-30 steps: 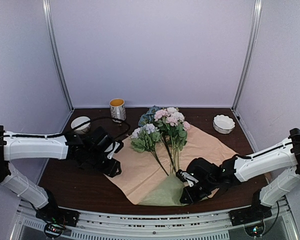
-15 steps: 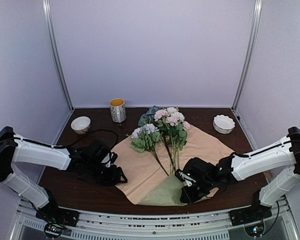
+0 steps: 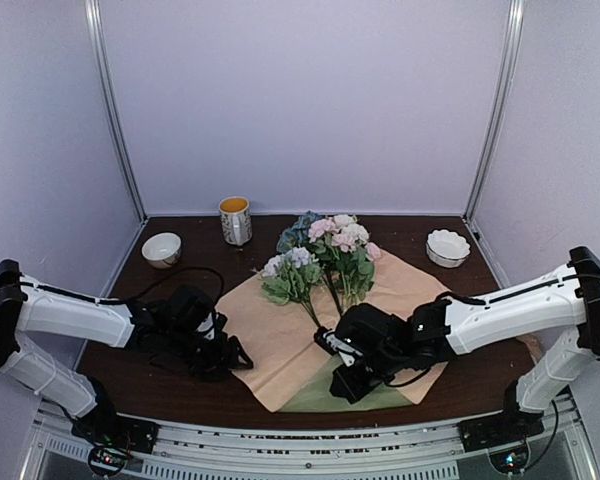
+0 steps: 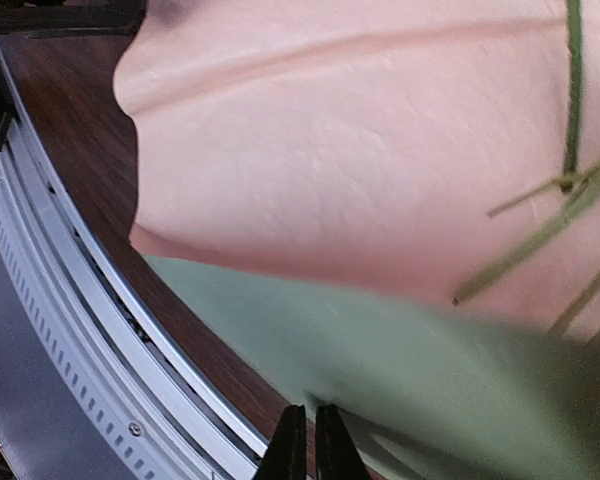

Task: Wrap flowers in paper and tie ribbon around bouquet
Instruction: Pick up the one-fourth-folded wrapping paper from the center of the board.

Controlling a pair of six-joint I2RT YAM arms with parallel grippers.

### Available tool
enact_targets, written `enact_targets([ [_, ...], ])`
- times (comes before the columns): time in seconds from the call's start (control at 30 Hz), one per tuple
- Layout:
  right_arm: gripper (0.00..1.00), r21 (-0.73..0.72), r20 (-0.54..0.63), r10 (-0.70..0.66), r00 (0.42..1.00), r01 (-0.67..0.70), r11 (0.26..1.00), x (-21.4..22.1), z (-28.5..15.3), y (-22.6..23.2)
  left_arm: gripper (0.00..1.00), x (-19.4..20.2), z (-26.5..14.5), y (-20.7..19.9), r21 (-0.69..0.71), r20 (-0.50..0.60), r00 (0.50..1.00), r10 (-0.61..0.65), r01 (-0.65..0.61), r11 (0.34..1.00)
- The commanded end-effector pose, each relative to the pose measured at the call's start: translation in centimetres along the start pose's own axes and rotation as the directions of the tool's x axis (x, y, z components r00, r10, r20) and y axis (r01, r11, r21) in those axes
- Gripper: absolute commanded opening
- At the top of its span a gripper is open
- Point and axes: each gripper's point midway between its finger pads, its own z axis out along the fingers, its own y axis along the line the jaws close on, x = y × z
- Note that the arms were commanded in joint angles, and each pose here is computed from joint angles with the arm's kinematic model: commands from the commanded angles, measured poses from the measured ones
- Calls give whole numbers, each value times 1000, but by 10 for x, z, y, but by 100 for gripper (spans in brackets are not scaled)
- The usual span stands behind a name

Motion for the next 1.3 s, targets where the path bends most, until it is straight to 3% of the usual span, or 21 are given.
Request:
enact_targets([
  [0.0, 6, -59, 8, -92, 996, 92, 994, -15, 15, 22, 65, 3, -3, 15, -66, 6, 1000, -30, 31, 997],
  [0.17, 6, -13, -74, -62, 995, 62, 998, 1, 34, 9, 67, 4, -14, 23, -95, 37, 998, -59, 62, 994],
  [0.4, 6, 4, -95, 10, 995, -10, 1000, 7, 46, -3, 71, 6, 0, 2, 31, 7, 993, -122, 122, 992],
  [0.6, 6, -2, -82, 59, 995, -59, 998, 12, 46, -6, 70, 21, 24, -3, 66, -65, 984, -166, 170, 983],
  [0.77, 6, -5, -59, 66, 996, -66, 998, 9, 44, -6, 67, 22, 26, 4, 76, -50, 968, -248, 251, 965],
  [0.9, 6, -13, -53, 68, 996, -69, 998, 9, 44, -5, 65, 15, 18, -5, 85, 4, 971, -239, 237, 968],
  [1.03, 6, -13, -57, 67, 996, -68, 998, 11, 45, -7, 61, -3, -2, -18, 128, 128, 965, -228, 212, 969],
  [1.17, 6, -21, -56, 60, 997, -61, 998, 12, 46, -6, 59, -33, -29, -23, 46, 308, 947, -89, 78, 996],
  [1.27, 6, -16, -63, 53, 997, -54, 998, 13, 47, -7, 60, -38, -25, -22, 48, 334, 941, -55, 42, 998],
])
